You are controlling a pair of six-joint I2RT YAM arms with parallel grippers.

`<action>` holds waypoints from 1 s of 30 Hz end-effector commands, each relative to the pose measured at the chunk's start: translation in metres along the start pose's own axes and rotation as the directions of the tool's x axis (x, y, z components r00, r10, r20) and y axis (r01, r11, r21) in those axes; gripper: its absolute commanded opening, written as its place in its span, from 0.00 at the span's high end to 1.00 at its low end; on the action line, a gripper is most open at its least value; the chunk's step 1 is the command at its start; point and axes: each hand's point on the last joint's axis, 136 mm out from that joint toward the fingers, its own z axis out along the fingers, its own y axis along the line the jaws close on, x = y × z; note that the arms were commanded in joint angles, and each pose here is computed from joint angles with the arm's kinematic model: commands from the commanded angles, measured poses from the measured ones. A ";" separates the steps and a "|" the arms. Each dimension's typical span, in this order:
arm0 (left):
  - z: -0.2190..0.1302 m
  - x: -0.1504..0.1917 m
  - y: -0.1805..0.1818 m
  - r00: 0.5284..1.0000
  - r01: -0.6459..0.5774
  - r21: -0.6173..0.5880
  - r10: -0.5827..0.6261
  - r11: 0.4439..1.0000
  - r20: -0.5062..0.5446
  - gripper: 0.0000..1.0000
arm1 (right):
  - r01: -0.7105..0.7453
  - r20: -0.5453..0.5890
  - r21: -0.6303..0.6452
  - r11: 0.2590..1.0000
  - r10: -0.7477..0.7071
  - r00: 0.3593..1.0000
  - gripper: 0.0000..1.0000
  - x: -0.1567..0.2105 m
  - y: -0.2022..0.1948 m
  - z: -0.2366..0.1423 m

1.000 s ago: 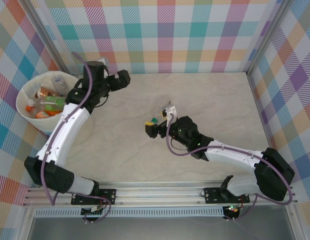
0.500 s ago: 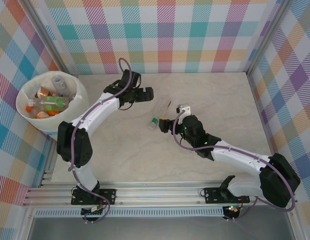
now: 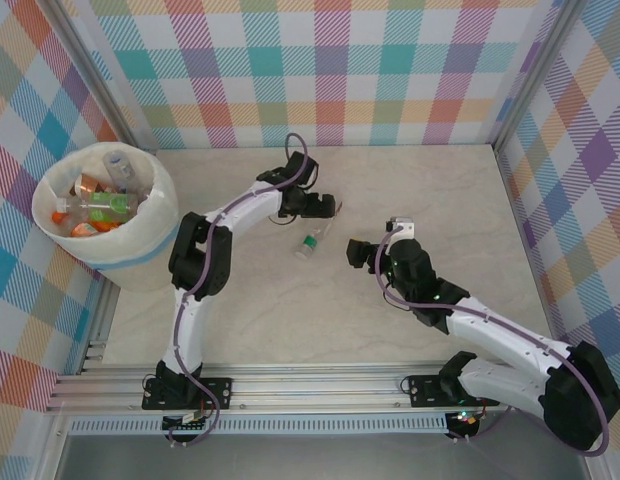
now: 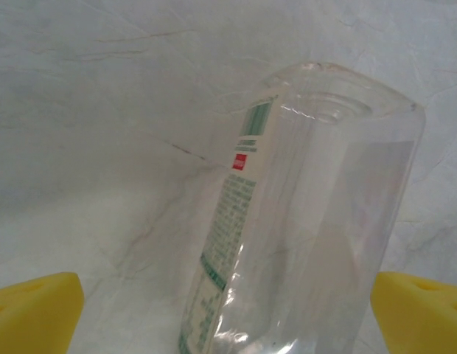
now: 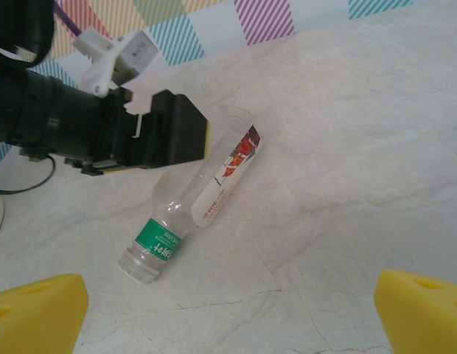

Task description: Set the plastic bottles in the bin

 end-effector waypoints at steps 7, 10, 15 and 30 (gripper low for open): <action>0.013 0.012 -0.039 0.988 -0.154 0.120 0.156 0.981 -0.001 0.00 | -0.020 0.012 0.018 1.000 0.020 1.000 0.00 -0.002 -0.008 -0.006; 0.026 0.019 -0.030 0.984 -0.177 0.068 0.179 0.982 -0.024 0.05 | -0.023 0.014 0.013 1.000 0.023 1.000 0.00 -0.003 -0.007 -0.006; 0.034 0.023 -0.017 0.981 -0.190 -0.005 0.189 0.982 -0.051 0.16 | -0.032 0.015 0.010 0.999 0.032 0.999 0.00 -0.003 -0.006 -0.005; -0.189 -0.036 -0.003 0.891 -0.105 -0.032 0.108 0.994 0.441 0.40 | -0.017 0.024 0.002 1.000 0.017 1.000 0.00 -0.006 -0.004 0.000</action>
